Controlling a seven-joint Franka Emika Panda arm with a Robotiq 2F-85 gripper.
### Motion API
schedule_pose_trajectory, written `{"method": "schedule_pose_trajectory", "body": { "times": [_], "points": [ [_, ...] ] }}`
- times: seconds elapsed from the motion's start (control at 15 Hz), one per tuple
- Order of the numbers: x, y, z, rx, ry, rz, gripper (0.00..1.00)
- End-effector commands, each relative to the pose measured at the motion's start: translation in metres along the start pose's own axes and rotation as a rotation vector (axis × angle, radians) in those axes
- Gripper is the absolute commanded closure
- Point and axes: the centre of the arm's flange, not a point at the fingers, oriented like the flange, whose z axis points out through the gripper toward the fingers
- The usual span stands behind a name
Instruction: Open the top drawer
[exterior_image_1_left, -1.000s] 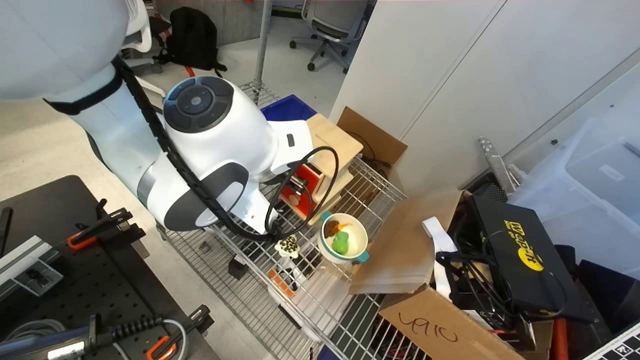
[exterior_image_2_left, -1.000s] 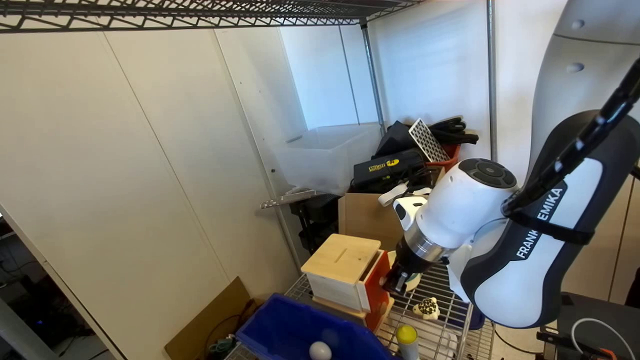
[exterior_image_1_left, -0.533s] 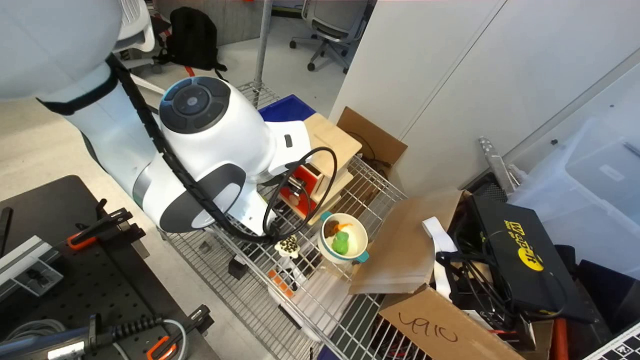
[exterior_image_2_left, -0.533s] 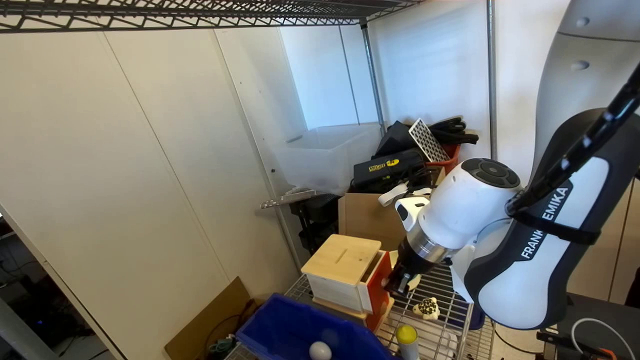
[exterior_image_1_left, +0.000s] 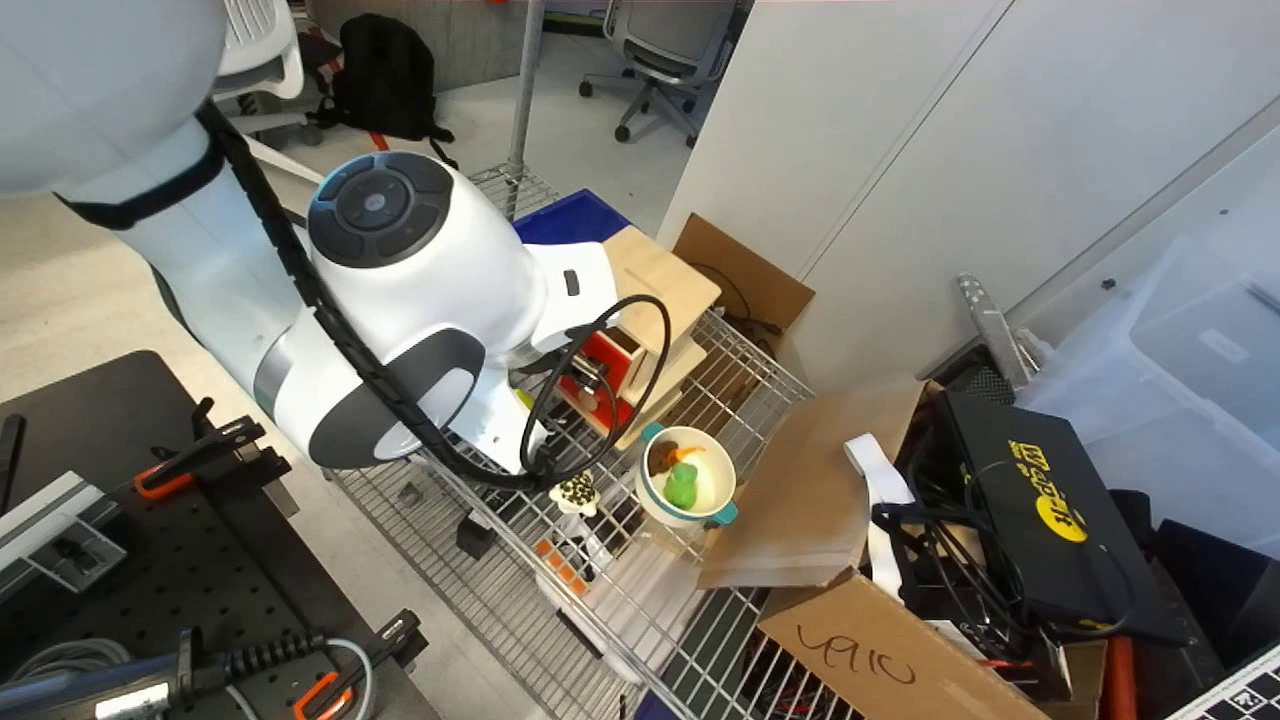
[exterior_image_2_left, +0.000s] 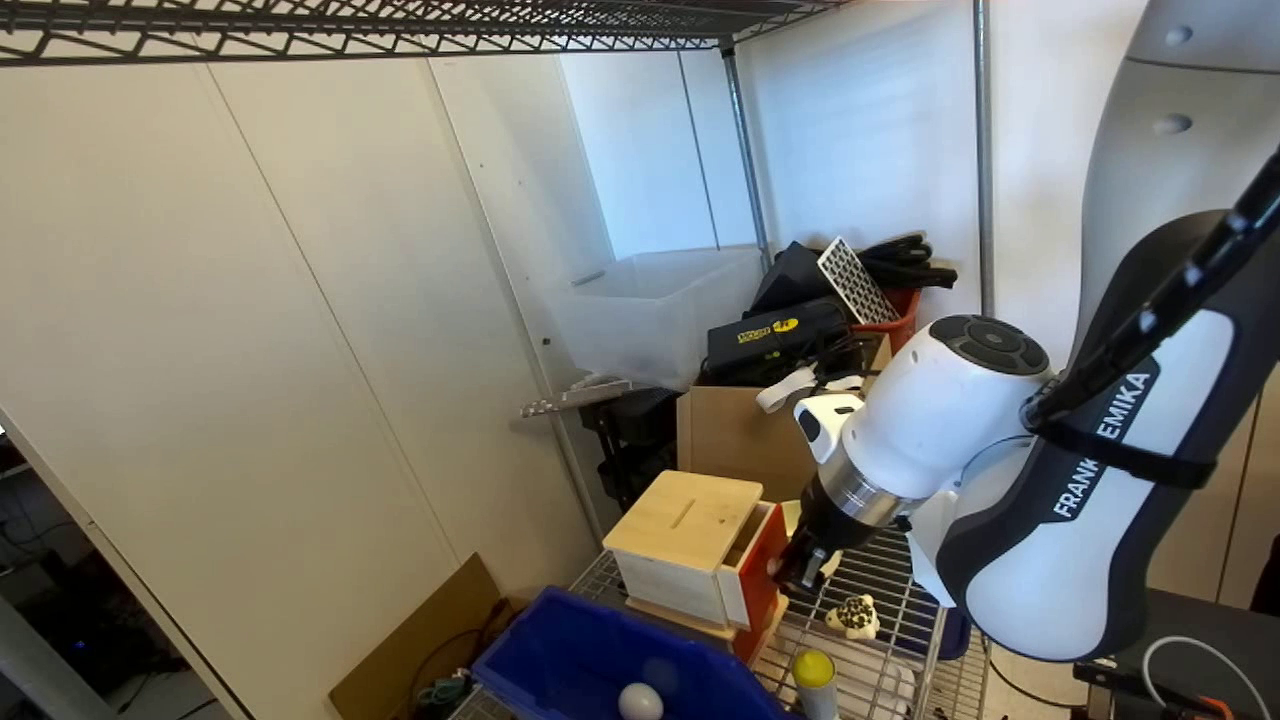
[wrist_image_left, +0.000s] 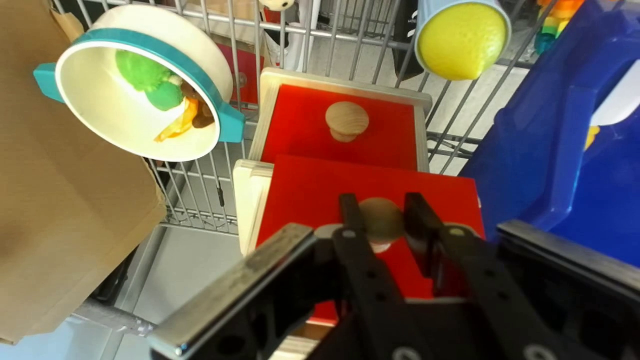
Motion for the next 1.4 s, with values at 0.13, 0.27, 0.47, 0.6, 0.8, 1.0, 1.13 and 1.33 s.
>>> {"method": "schedule_pose_trajectory", "body": {
  "times": [0.13, 0.27, 0.47, 0.6, 0.8, 1.0, 1.13, 1.33],
  "points": [
    [-0.004, -0.004, -0.01, -0.002, 0.001, -0.013, 0.93],
    [-0.004, -0.004, -0.01, -0.004, -0.002, -0.01, 0.93],
    [-0.004, -0.003, -0.01, -0.006, 0.0, -0.006, 0.93],
    [-0.003, -0.001, -0.01, -0.011, 0.001, 0.0, 0.93],
    [-0.002, 0.005, -0.01, -0.027, 0.005, 0.017, 0.93],
    [-0.003, 0.01, -0.01, -0.035, 0.004, 0.028, 0.93],
    [-0.003, 0.013, -0.01, -0.04, 0.003, 0.033, 0.93],
    [-0.003, 0.014, -0.01, -0.044, 0.001, 0.036, 0.93]
  ]
}}
